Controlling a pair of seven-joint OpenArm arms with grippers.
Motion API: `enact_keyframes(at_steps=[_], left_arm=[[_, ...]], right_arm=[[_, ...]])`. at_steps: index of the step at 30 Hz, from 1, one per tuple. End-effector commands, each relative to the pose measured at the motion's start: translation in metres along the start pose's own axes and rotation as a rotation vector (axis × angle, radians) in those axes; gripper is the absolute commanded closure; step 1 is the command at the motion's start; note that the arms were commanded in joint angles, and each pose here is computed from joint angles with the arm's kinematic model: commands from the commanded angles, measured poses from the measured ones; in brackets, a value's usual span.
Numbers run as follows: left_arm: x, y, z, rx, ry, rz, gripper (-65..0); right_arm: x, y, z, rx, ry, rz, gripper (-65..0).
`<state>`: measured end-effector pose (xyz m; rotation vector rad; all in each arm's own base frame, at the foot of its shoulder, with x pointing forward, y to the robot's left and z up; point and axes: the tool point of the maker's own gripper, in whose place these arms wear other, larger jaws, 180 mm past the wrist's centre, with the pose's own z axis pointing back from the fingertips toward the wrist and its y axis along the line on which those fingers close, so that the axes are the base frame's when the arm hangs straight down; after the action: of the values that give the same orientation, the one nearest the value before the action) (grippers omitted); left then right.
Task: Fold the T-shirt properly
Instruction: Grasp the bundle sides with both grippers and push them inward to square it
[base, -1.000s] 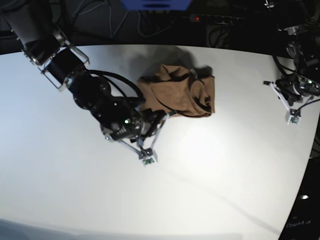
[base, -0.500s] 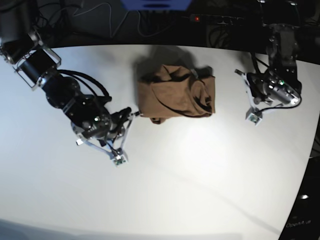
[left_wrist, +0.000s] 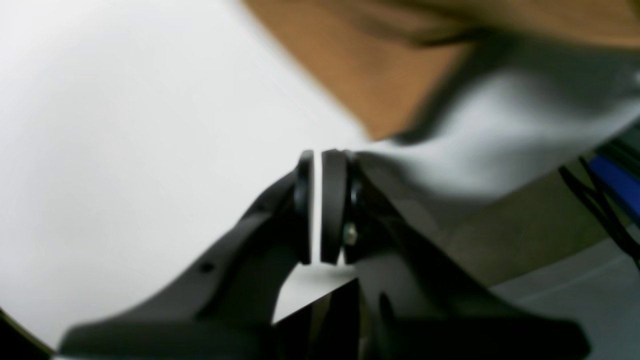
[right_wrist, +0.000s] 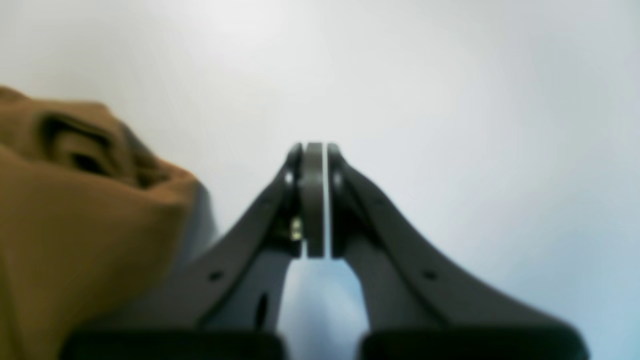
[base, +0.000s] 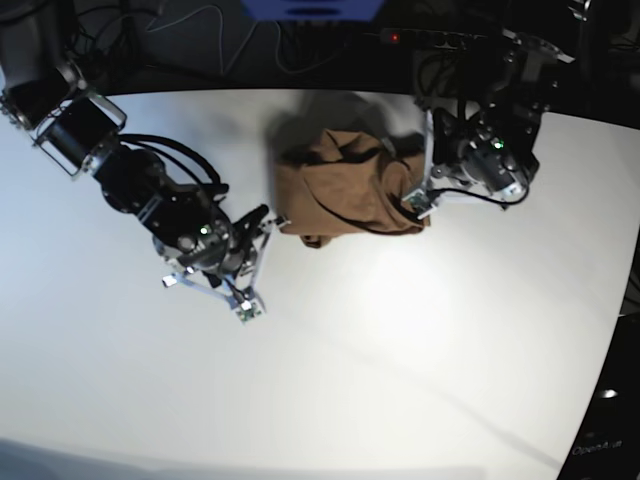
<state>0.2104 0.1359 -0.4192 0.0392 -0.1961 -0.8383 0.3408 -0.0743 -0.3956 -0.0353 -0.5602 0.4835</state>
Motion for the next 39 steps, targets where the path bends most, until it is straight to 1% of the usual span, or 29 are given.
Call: enact_keyframes(at_steps=[1, 4, 7, 8, 12, 16, 18, 20, 29, 35, 39], left_arm=[[0.005, 0.008, 0.005, 0.026, -0.018, -0.010, -2.6], [0.007, 0.003, 0.002, 0.013, -0.013, -0.020, -2.6], [0.014, 0.009, 0.004, 0.025, -0.025, -0.023, -2.6], [0.012, 0.009, 0.002, 0.020, -0.016, -0.018, -2.6], [0.016, 0.007, -0.011, -0.013, 0.007, 0.006, -2.6], [0.020, 0.002, -0.022, -0.037, 0.037, -0.013, -2.6], [0.021, -0.001, -0.029, -0.056, 0.053, -0.006, -2.6], [0.022, 0.004, -0.033, -0.055, 0.056, 0.006, -2.6], [0.043, 0.043, -0.046, -0.037, 0.030, 0.065, -2.6], [0.080, 0.052, -0.048, -0.047, -0.034, 0.088, -2.6], [0.112, 0.053, -0.045, -0.064, -0.089, 0.098, -2.6]], right_arm=[[0.017, -0.010, 0.001, -0.024, -0.056, 0.019, -0.6], [0.012, -0.006, -0.013, 0.000, -0.055, 0.071, -0.6], [0.005, -0.005, -0.025, 0.009, -0.041, 0.080, -0.6], [0.002, -0.006, -0.027, 0.006, -0.035, 0.080, -0.6], [0.002, 0.000, -0.028, 0.017, -0.034, 0.079, -0.6], [0.002, 0.005, -0.028, 0.026, -0.033, 0.080, -0.6], [-0.005, 0.013, -0.030, 0.037, -0.015, 0.099, -0.6], [-0.019, 0.021, -0.031, 0.053, 0.007, 0.099, -0.6], [-0.058, 0.044, -0.033, 0.099, 0.075, 0.095, -0.6], [-0.077, 0.067, -0.016, 0.161, 0.074, 0.102, -0.6], [-0.093, 0.083, -0.007, 0.201, 0.113, 0.100, -0.4]])
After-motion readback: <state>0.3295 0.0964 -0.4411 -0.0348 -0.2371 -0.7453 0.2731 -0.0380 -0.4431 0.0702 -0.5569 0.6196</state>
